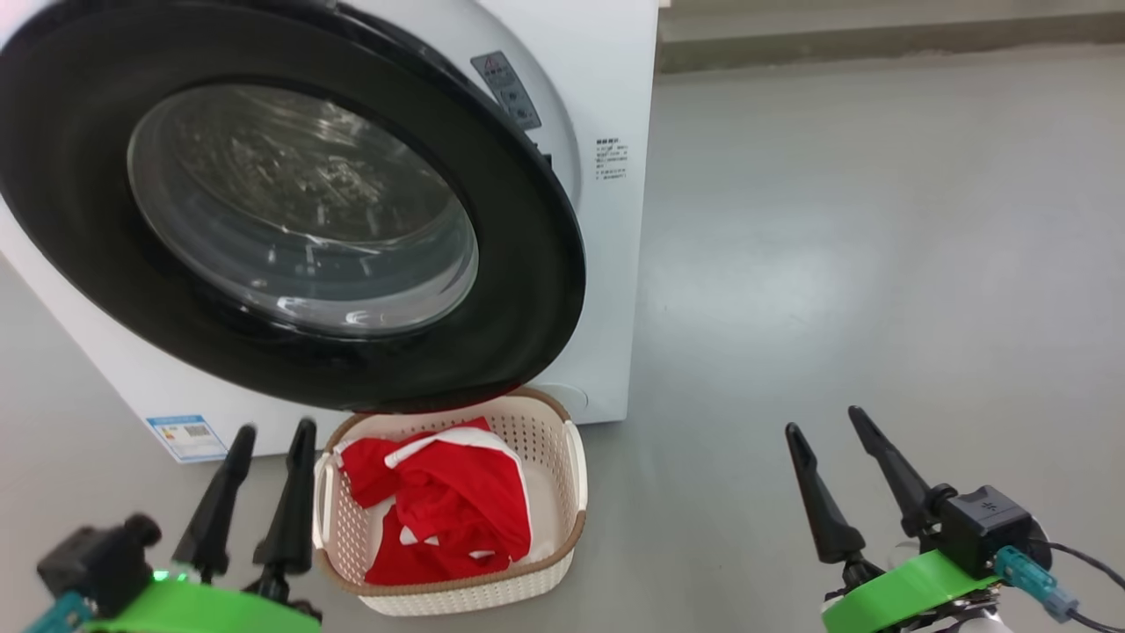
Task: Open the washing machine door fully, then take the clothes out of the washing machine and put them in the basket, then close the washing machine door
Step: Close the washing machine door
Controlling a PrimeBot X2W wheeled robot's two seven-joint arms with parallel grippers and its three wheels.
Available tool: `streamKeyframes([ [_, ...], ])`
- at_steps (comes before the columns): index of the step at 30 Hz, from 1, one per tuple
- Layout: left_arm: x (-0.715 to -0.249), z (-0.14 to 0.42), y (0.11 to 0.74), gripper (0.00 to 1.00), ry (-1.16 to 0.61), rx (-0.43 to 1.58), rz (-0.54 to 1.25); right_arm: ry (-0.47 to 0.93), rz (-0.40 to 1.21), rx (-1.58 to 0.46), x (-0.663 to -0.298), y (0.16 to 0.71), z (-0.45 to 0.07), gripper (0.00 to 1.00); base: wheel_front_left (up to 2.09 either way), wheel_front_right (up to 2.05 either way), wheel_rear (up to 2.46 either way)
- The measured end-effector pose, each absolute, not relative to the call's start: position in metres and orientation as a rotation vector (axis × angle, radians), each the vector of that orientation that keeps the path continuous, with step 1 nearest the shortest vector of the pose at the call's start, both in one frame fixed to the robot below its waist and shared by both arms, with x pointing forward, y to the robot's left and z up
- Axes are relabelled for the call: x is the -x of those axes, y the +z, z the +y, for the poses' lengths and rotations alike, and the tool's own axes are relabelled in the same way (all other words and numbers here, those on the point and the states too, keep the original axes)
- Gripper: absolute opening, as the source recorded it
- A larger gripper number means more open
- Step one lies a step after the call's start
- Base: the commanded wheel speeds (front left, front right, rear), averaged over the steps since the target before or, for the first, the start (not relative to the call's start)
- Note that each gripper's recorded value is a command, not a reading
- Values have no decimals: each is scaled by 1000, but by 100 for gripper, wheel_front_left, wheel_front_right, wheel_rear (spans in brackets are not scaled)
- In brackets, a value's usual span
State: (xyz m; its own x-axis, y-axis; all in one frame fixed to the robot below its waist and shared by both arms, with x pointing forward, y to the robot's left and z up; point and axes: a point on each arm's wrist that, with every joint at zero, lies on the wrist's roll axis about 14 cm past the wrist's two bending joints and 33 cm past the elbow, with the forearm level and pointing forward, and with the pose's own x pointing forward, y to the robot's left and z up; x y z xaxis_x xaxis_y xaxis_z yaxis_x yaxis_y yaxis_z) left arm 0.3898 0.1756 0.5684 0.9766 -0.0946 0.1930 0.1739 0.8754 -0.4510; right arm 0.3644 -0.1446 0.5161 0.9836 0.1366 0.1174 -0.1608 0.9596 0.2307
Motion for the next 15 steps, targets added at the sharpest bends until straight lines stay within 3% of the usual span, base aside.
streamKeyframes([
  [8,-370,186,554,100,-94,240,-166,108,-175,-229,-358,538,-162,100,0,0,0],
  [15,-360,188,553,100,-50,208,-189,95,-150,-229,-350,528,-164,100,0,0,0],
])
